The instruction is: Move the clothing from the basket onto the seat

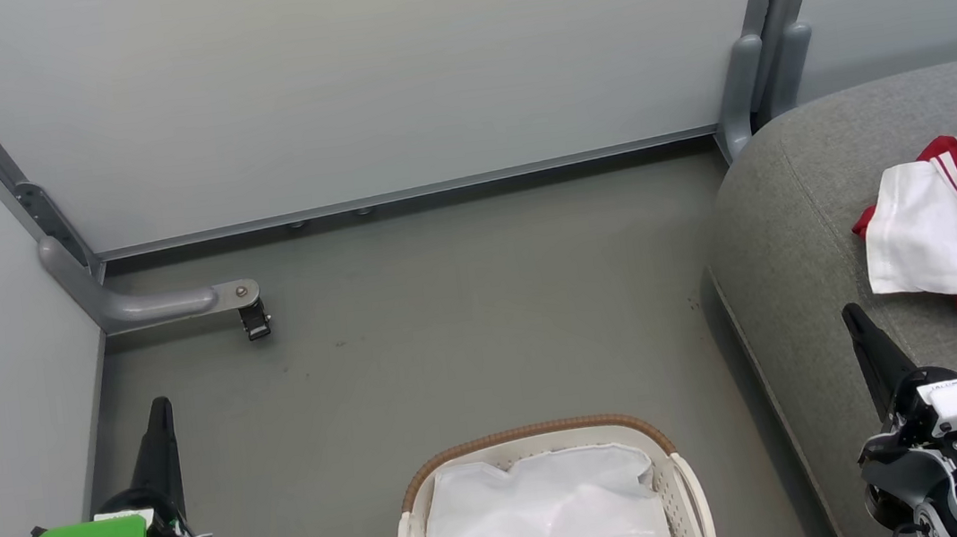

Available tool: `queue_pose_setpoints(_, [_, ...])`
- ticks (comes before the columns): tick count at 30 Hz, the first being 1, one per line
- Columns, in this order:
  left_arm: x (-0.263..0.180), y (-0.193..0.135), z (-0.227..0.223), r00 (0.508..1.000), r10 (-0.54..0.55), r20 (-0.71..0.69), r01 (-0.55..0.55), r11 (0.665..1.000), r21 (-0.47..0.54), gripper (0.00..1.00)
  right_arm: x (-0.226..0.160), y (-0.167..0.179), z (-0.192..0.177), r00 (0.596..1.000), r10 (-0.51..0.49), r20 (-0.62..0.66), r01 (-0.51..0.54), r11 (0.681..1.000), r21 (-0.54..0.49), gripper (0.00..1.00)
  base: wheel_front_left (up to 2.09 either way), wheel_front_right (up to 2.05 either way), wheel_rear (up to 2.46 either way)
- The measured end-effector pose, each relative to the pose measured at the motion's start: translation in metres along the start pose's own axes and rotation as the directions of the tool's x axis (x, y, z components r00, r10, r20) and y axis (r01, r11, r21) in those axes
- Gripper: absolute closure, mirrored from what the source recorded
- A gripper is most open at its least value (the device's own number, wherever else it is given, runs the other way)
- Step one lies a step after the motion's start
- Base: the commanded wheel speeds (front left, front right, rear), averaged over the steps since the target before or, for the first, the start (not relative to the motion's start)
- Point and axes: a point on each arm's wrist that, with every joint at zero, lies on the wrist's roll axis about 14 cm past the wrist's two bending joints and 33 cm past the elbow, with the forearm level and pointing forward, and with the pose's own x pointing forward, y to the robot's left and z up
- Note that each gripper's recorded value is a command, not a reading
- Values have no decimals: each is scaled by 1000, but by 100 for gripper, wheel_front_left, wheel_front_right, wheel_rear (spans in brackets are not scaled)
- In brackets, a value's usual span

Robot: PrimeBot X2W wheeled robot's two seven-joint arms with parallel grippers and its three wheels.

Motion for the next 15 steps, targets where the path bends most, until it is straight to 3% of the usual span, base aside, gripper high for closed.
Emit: queue_pose_setpoints(15, [0, 0, 0, 1000, 0, 0, 0, 1000, 0, 100, 0, 0, 0, 1000, 0, 0, 0, 1000, 0, 100, 0, 0, 0])
